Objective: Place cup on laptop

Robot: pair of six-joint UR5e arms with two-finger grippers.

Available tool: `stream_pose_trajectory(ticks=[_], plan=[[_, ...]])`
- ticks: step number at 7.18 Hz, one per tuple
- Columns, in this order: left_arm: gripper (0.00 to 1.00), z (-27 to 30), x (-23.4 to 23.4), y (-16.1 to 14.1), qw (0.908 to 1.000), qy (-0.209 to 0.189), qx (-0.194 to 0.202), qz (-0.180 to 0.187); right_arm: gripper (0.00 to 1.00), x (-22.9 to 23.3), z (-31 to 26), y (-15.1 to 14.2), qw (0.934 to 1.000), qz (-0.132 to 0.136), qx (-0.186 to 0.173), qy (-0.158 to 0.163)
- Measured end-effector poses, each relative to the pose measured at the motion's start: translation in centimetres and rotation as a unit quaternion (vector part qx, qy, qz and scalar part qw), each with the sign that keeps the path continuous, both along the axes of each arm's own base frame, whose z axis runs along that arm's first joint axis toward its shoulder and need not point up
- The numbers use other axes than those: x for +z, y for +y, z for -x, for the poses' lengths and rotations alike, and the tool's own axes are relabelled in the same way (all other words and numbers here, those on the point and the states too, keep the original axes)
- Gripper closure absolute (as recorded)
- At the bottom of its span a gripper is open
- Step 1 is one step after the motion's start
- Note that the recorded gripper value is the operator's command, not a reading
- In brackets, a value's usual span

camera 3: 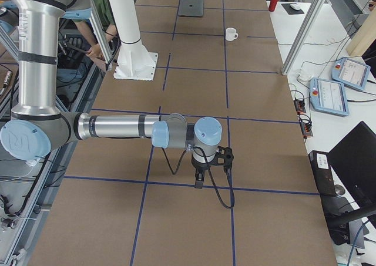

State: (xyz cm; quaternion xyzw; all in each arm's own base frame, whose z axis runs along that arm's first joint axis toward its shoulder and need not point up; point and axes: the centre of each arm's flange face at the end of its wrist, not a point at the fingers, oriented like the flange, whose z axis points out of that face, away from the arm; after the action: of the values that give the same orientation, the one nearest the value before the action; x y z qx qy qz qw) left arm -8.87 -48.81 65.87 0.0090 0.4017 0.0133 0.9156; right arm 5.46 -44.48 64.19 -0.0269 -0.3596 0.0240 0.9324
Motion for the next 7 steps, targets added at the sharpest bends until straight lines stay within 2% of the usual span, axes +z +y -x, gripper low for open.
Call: stream_pose_trajectory(ticks=[3,4,5,6,7], plan=[[0.00,-0.6,-1.1,-0.9,0.9998,-0.001,0.002,-0.020,0.00,0.0,0.0,0.0,1.0000,0.000,0.000,0.000],[0.00,-1.7,-2.9,-2.0,0.9995,-0.001,0.001,-0.030,0.00,0.0,0.0,0.0,1.0000,0.000,0.000,0.000],[0.00,-4.8,-6.3,-4.4,0.9992,-0.002,0.006,-0.038,0.00,0.0,0.0,0.0,1.0000,0.000,0.000,0.000],[0.00,-10.3,-10.4,-7.3,0.9985,-0.006,0.028,-0.046,0.00,0.0,0.0,0.0,1.0000,0.000,0.000,0.000],[0.00,-14.9,-14.2,-9.4,0.9981,-0.009,0.035,-0.049,0.00,0.0,0.0,0.0,1.0000,0.000,0.000,0.000]])
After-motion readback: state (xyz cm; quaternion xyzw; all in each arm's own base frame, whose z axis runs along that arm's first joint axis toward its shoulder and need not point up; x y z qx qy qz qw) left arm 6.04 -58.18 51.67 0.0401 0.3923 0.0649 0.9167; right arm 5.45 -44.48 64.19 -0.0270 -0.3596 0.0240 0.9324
